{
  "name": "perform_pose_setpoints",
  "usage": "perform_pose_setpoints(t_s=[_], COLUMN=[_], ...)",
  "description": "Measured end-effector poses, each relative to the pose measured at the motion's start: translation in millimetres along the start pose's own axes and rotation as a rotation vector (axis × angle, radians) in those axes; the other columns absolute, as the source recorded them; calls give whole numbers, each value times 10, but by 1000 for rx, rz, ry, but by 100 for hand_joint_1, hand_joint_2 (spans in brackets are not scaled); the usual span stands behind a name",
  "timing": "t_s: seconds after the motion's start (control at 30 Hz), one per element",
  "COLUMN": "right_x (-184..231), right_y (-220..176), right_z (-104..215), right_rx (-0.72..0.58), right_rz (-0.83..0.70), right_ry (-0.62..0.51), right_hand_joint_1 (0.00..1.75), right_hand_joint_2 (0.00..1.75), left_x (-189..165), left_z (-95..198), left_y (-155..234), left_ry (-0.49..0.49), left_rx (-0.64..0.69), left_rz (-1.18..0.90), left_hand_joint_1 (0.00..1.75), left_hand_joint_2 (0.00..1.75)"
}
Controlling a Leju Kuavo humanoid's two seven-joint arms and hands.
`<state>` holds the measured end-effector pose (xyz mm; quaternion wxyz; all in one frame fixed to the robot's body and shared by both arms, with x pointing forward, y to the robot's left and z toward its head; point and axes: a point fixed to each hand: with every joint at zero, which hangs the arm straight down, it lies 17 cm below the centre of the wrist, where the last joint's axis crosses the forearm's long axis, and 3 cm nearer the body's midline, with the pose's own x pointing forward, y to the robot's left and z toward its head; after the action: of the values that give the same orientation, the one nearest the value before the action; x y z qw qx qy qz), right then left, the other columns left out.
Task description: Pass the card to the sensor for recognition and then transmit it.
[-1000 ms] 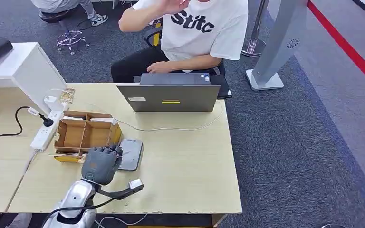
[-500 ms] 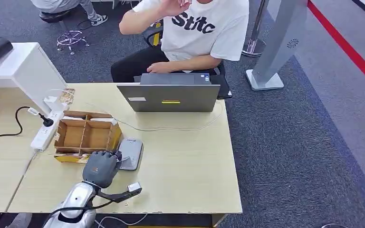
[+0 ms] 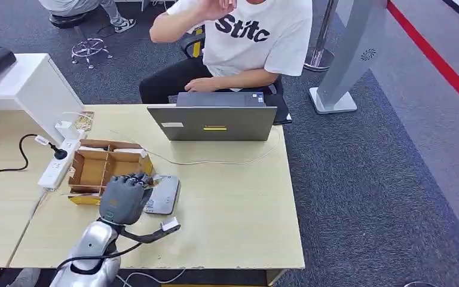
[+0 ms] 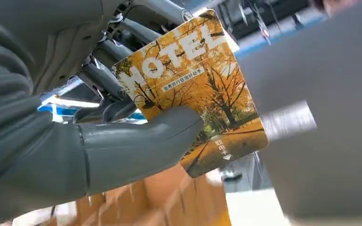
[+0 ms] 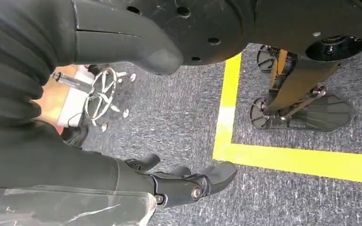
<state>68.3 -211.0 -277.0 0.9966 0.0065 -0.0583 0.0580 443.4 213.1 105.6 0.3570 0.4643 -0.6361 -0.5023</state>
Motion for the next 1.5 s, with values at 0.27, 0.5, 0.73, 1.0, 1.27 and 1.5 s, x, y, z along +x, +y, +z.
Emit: perform_pose_setpoints(t_s=[0.27,0.5,0.73,1.0,1.27,1.5], right_x=[-6,-10,-14,-9,-12,-15], right_y=[-5,-8,-6,1,-16,-22], right_z=[-1,-1,-1,0,-3,-4], right_rx=[-2,-3,-3,-2,-11,-14], right_rz=[7,-4,-8,-9,-8,-6], right_ry=[0,2,5,2,4,5], right_hand_joint_1=[0,0,0,0,0,0], right_hand_joint_2=[175,175,175,175,175,175], left_x=[-311,-628,-794,-790,-724,-694], left_z=[-93,2,76,85,86,105], left_y=[518,769,901,1005,1018,996], left_ry=[85,162,202,204,189,189], left_rx=[114,181,216,244,251,247], left_rz=[2,13,8,4,5,12], left_hand_joint_1=[175,175,175,164,0,0], left_hand_joint_2=[175,175,175,175,175,175])
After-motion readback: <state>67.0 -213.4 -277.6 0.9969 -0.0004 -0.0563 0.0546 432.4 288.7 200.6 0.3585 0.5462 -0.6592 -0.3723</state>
